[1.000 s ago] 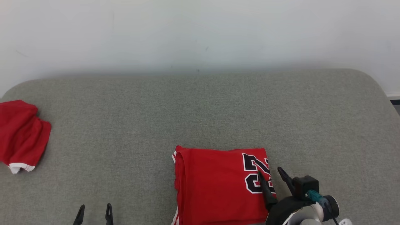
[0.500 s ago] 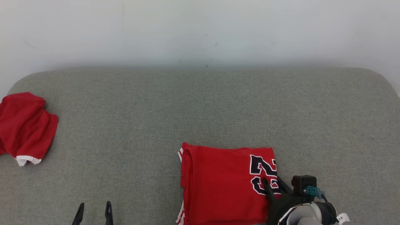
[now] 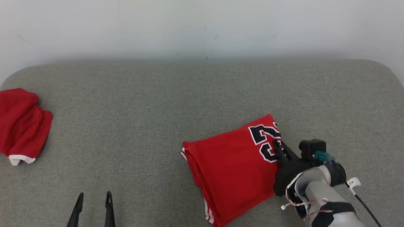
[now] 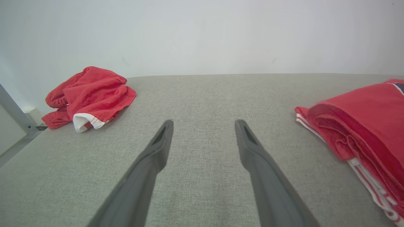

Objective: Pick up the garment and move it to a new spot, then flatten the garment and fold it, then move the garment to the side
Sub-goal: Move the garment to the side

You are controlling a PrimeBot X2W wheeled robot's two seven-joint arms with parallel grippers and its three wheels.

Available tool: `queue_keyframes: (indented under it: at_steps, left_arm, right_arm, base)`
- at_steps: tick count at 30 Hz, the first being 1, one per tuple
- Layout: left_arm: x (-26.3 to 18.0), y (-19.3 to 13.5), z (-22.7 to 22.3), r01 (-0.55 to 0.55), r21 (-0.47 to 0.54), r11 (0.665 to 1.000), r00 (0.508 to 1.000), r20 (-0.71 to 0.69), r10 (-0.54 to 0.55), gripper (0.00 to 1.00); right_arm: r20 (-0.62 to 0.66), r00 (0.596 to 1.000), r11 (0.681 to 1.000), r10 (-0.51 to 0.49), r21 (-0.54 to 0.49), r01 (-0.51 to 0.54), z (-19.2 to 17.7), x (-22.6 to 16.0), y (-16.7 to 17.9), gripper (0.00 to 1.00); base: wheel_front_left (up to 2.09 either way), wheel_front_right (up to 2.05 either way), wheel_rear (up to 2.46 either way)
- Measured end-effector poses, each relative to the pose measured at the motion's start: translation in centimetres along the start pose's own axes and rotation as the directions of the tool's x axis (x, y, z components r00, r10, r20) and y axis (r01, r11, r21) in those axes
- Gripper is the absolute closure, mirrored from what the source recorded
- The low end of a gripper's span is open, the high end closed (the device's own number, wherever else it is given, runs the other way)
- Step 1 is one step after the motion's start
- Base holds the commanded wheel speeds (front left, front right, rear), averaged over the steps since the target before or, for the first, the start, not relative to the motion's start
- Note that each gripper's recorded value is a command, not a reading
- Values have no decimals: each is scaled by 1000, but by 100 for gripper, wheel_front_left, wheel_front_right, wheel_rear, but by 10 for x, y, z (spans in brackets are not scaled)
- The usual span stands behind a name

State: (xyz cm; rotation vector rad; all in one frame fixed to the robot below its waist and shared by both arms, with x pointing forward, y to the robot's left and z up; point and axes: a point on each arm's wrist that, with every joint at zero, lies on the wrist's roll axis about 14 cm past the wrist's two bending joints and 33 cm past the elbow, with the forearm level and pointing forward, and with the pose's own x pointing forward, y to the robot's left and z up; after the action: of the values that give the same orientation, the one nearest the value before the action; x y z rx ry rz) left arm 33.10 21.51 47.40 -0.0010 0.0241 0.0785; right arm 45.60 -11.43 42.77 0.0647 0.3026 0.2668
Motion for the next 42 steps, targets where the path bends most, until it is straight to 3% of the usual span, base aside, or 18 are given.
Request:
queue_keyframes:
  at_steps: [12, 21, 28, 42]
  left_arm:
    - [52, -40, 22, 124, 11, 992, 989, 82, -124, 0]
    - [95, -71, 18, 236, 51, 970, 965, 106, -240, 0]
    - [119, -96, 4, 323, 66, 944, 938, 106, -329, 0]
    - [147, -131, -9, 420, 70, 905, 889, 166, -426, 0]
  right_arm:
    - [93, 988, 981, -122, -142, 135, 70, 48, -91, 100]
    - [133, 960, 934, -245, -234, 270, 99, 72, -172, 100]
    - [121, 929, 870, -350, -325, 370, 100, 71, -236, 100]
    - [108, 871, 721, -480, -517, 461, 108, 57, -314, 100]
  base:
    - [0, 0, 0]
    - [0, 0, 0]
    - [0, 0, 0]
    - [0, 0, 0]
